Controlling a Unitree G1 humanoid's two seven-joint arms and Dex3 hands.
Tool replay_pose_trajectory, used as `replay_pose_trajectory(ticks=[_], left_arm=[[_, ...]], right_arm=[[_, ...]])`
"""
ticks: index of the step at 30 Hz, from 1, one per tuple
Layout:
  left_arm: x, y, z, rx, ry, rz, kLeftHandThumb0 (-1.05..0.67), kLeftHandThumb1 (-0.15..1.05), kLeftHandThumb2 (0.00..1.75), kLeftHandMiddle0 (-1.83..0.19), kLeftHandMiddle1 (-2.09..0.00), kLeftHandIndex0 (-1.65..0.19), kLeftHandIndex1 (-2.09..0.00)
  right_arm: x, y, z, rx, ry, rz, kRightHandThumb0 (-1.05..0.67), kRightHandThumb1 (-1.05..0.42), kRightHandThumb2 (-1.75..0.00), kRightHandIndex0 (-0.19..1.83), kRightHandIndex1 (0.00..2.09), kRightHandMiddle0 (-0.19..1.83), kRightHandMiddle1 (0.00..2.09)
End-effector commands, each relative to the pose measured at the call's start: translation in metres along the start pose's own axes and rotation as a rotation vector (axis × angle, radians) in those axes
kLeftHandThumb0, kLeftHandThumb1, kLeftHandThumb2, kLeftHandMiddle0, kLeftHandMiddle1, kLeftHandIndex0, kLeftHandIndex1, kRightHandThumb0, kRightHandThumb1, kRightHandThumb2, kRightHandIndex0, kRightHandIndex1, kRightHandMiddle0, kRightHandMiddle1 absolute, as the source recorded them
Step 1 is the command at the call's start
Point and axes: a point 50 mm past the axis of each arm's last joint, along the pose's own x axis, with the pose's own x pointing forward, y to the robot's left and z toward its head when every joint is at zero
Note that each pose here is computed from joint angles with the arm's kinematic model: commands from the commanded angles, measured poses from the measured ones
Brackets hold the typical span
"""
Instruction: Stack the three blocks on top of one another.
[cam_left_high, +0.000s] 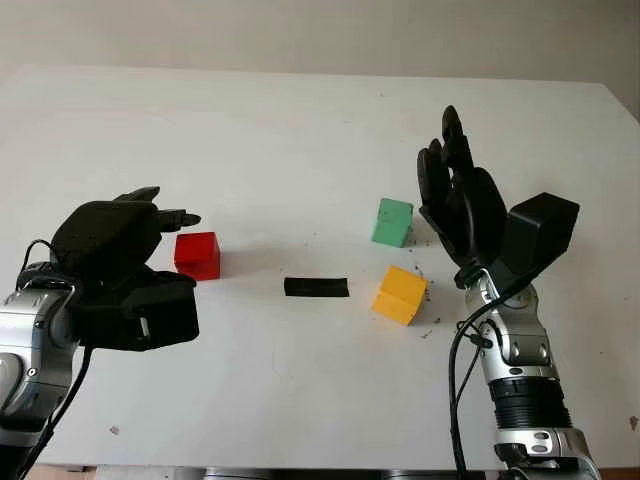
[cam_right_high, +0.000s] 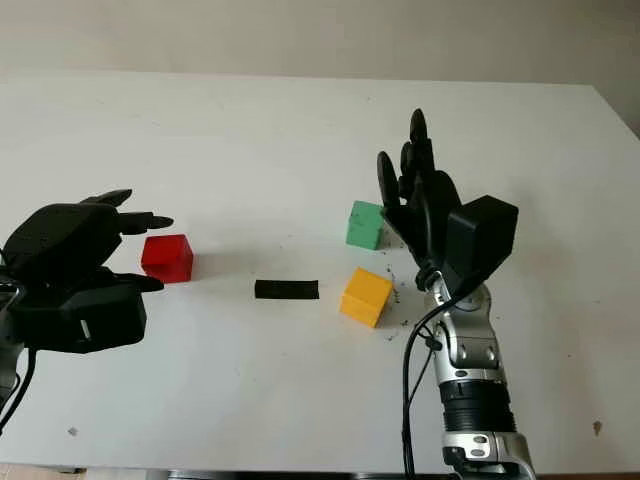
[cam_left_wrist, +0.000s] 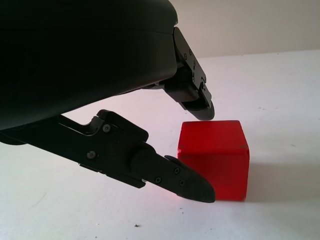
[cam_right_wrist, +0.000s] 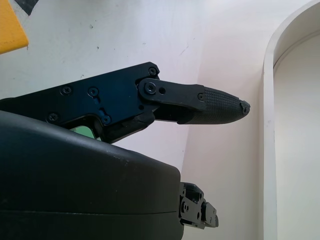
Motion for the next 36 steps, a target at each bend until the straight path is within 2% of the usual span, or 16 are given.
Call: replay_pose_trajectory(ticks=[1, 8, 10, 12, 15, 21, 27, 32, 36], left_arm=[[0.001, 0.0, 0.002, 0.002, -0.016, 0.02, -0.54, 0.9, 0.05, -0.26, -0.07, -0.63, -0.21], [0.0, -0.001, 0.0, -0.019, -0.041, 0.036, -0.52, 0.91, 0.06, -0.28, -0.06, -0.7, -0.3], [-0.001, -0.001, 0.0, -0.036, -0.05, 0.036, -0.52, 0.9, 0.05, -0.29, -0.06, -0.56, -0.58], [-0.001, 0.0, 0.0, -0.045, -0.055, 0.032, -0.52, 0.9, 0.05, -0.29, -0.05, -0.47, -0.77], [0.0, 0.0, -0.001, -0.039, -0.058, 0.022, -0.52, 0.9, 0.05, -0.29, -0.05, -0.41, -0.91], [0.0, 0.0, -0.001, 0.02, -0.063, -0.001, -0.5, 0.91, 0.06, -0.31, -0.06, -0.42, -0.97], [-0.001, 0.0, 0.0, 0.065, -0.079, 0.001, -0.39, 0.95, 0.06, -0.38, -0.07, -0.5, -1.05], [-0.002, 0.003, 0.001, 0.102, -0.095, -0.004, -0.37, 0.98, 0.06, -0.39, -0.06, -0.46, -1.11], [-0.003, 0.01, 0.004, 0.095, -0.132, 0.019, -0.34, 0.97, 0.05, -0.4, -0.06, -0.45, -1.11]], right_arm=[[0.0, -0.001, 0.004, -0.005, -0.011, -0.001, -0.69, -1.05, -0.54, -0.19, 0.0, -0.19, 0.0], [-0.001, -0.001, 0.003, 0.004, -0.009, -0.002, -0.7, -1.05, -0.52, -0.19, 0.0, -0.19, 0.0], [-0.001, 0.0, 0.003, 0.003, -0.008, 0.001, -0.7, -1.05, -0.52, -0.19, 0.0, -0.19, 0.0], [0.0, 0.0, 0.003, -0.001, -0.012, 0.003, -0.7, -1.05, -0.53, -0.19, 0.0, -0.19, 0.0], [0.0, 0.0, 0.002, 0.002, -0.009, -0.001, -0.69, -1.05, -0.53, -0.19, 0.0, -0.19, 0.0], [-0.001, -0.001, 0.002, -0.002, -0.006, -0.007, -0.7, -1.05, -0.53, -0.19, 0.0, -0.19, 0.0], [-0.001, -0.001, 0.002, 0.001, -0.002, -0.016, -0.71, -1.05, -0.52, -0.19, 0.0, -0.19, 0.02], [-0.002, -0.001, 0.001, 0.002, -0.003, -0.009, -0.7, -1.05, -0.53, -0.19, 0.0, -0.19, 0.0], [-0.001, 0.0, 0.001, 0.007, -0.004, 0.001, -0.68, -1.05, -0.54, -0.19, 0.0, -0.19, 0.0]])
